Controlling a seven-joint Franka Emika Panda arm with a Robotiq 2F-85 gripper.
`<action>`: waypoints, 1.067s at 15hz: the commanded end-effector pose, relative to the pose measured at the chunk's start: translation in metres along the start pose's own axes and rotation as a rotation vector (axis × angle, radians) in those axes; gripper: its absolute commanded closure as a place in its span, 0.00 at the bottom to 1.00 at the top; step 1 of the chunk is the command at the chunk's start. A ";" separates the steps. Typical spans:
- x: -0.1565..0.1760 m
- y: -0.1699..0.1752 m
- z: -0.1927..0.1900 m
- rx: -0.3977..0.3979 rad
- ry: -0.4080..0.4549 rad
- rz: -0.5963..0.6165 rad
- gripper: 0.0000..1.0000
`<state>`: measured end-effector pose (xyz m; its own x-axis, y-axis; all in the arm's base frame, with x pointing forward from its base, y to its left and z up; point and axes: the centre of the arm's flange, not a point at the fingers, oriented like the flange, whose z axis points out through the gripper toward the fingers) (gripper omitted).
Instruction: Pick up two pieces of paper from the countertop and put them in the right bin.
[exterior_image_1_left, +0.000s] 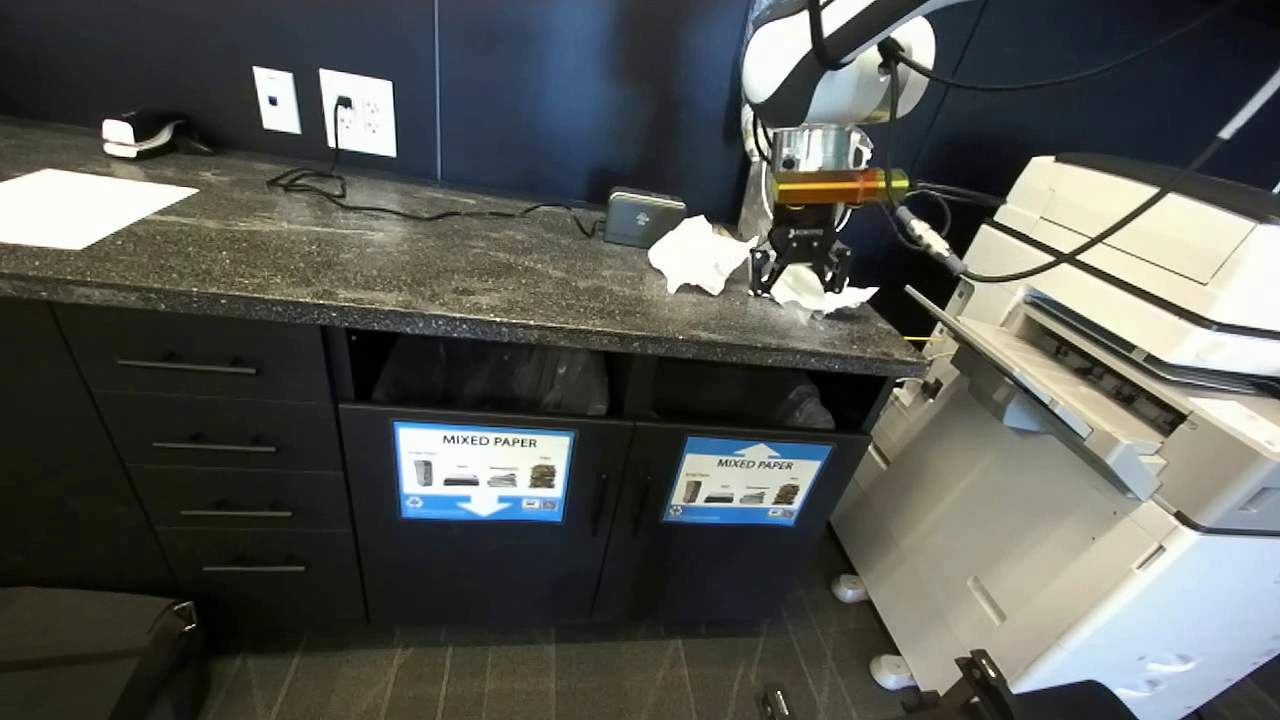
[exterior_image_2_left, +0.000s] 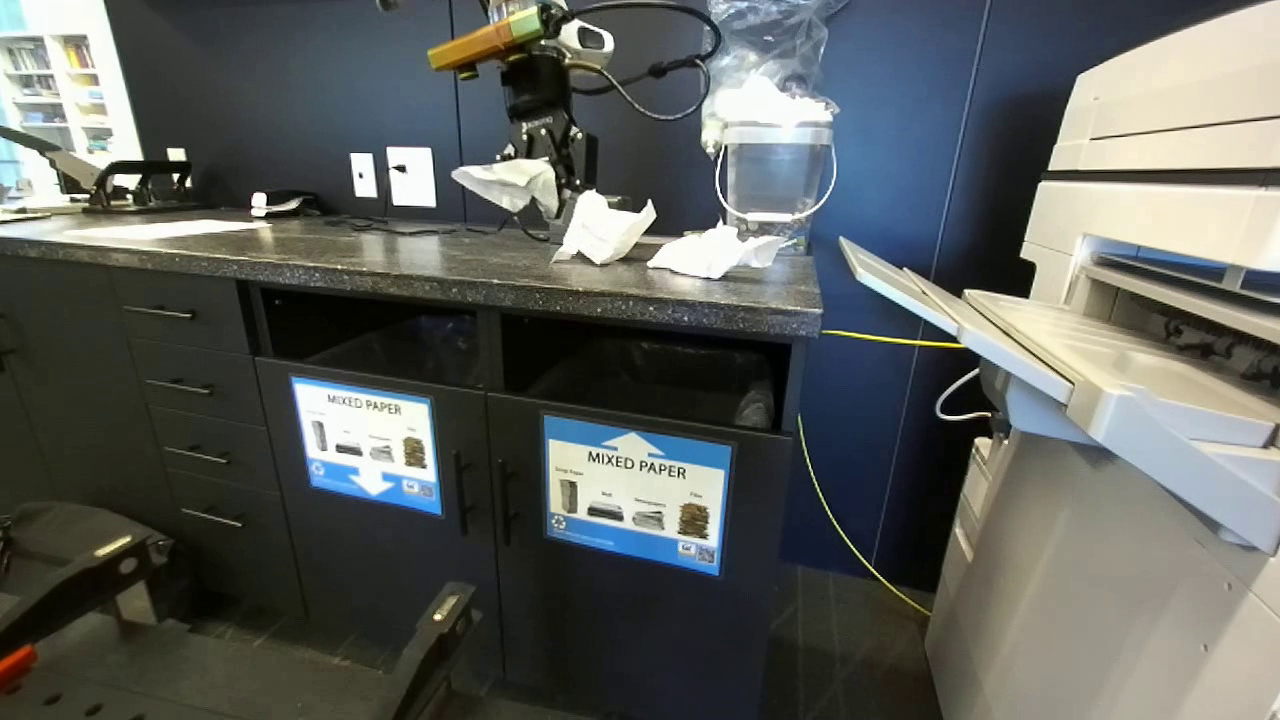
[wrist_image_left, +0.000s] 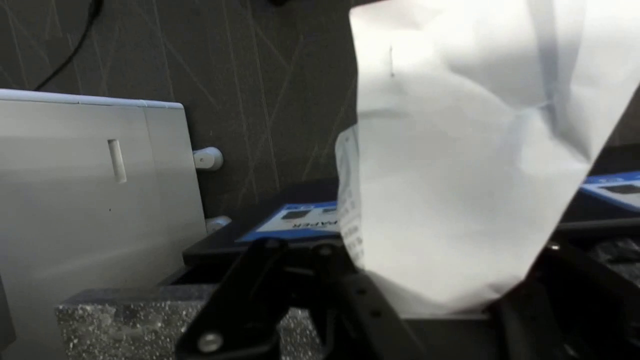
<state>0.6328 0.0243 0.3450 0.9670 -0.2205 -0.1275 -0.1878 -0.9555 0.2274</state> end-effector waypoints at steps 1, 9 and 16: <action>-0.082 0.035 0.007 0.051 -0.039 -0.056 0.94; -0.189 0.054 0.050 0.209 0.010 -0.080 0.94; -0.257 0.025 0.132 0.322 0.178 -0.052 0.93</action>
<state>0.4052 0.0202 0.2898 0.9844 -0.1705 -0.0435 -0.1722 -0.9842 -0.0408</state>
